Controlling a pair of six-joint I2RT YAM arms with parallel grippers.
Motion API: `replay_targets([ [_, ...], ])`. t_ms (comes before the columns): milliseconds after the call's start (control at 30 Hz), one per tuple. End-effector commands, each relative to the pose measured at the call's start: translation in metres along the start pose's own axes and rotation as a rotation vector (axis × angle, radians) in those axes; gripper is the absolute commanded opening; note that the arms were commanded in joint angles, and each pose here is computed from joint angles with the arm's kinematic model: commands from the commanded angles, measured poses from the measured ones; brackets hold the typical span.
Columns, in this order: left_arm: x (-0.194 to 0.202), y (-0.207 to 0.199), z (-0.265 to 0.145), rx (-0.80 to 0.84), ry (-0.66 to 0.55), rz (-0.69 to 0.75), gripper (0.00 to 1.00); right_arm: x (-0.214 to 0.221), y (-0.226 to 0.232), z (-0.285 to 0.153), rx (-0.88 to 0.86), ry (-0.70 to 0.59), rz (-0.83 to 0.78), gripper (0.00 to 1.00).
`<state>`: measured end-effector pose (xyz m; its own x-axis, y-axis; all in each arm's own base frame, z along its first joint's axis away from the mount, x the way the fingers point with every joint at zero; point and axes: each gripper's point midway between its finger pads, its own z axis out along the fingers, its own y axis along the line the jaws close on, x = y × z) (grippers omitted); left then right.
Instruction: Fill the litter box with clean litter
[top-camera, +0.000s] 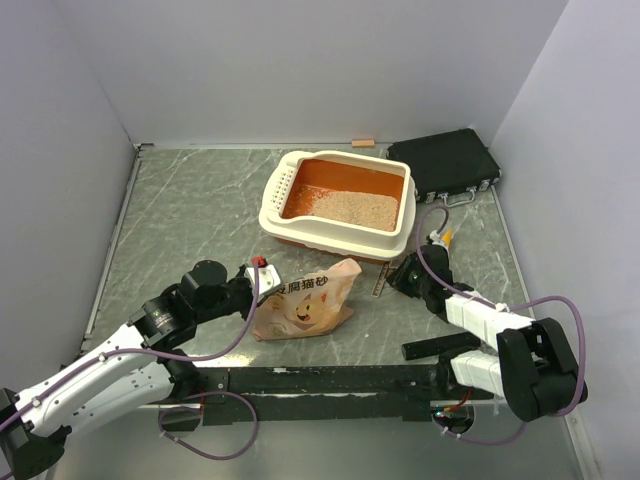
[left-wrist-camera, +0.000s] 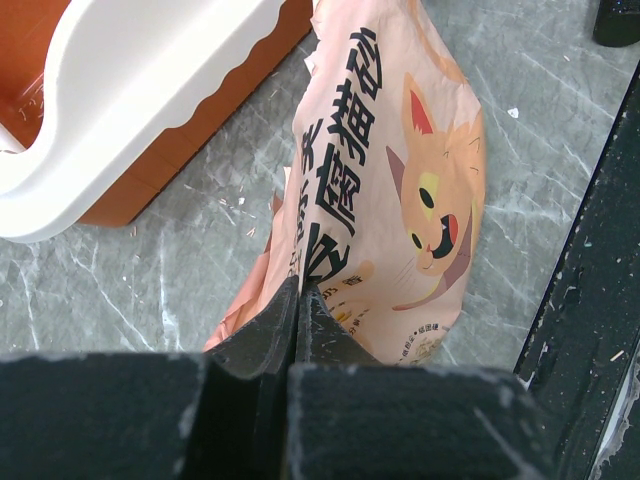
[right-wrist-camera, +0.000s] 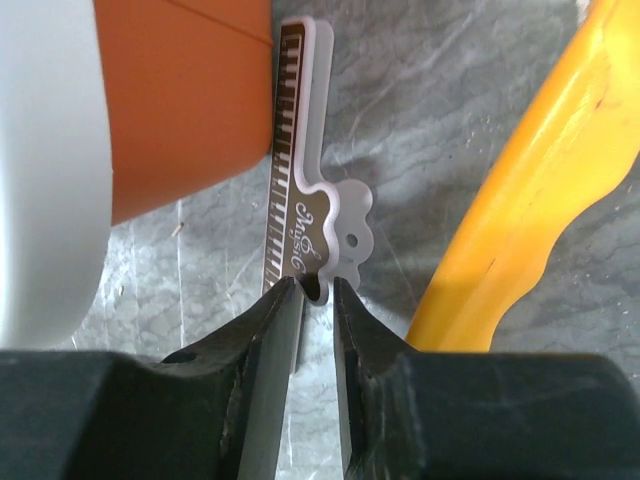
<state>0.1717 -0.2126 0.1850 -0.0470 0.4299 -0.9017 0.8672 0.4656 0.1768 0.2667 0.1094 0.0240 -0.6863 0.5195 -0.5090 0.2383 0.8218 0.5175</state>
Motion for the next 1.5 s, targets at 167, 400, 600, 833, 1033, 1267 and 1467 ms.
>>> replay_targets([
  [167, -0.023, 0.008, -0.001, -0.039, -0.090, -0.007, 0.01, -0.022, 0.007, 0.001, -0.018, -0.101, 0.013, 0.28],
  [400, -0.022, 0.008, 0.001, -0.035, -0.087, -0.009, 0.01, -0.024, 0.008, 0.005, -0.025, -0.111, 0.018, 0.27],
  [600, -0.020, 0.009, 0.002, -0.043, -0.080, -0.015, 0.01, -0.025, 0.015, 0.009, -0.061, -0.108, -0.001, 0.00],
  [833, -0.020, 0.012, -0.001, -0.066, -0.084, -0.016, 0.13, -0.028, 0.011, -0.017, -0.053, -0.160, -0.031, 0.00],
  [1033, -0.039, 0.000, -0.007, 0.017, -0.126, 0.009, 0.34, -0.016, -0.005, -0.052, 0.004, -0.158, -0.048, 0.00],
  [1267, -0.057, -0.009, -0.014, 0.088, -0.129, 0.001, 0.42, -0.011, -0.007, -0.090, 0.021, -0.167, -0.082, 0.00],
  [1467, -0.086, -0.013, -0.028, 0.123, -0.160, -0.044, 0.44, -0.038, 0.006, -0.136, -0.017, -0.290, -0.130, 0.00],
])
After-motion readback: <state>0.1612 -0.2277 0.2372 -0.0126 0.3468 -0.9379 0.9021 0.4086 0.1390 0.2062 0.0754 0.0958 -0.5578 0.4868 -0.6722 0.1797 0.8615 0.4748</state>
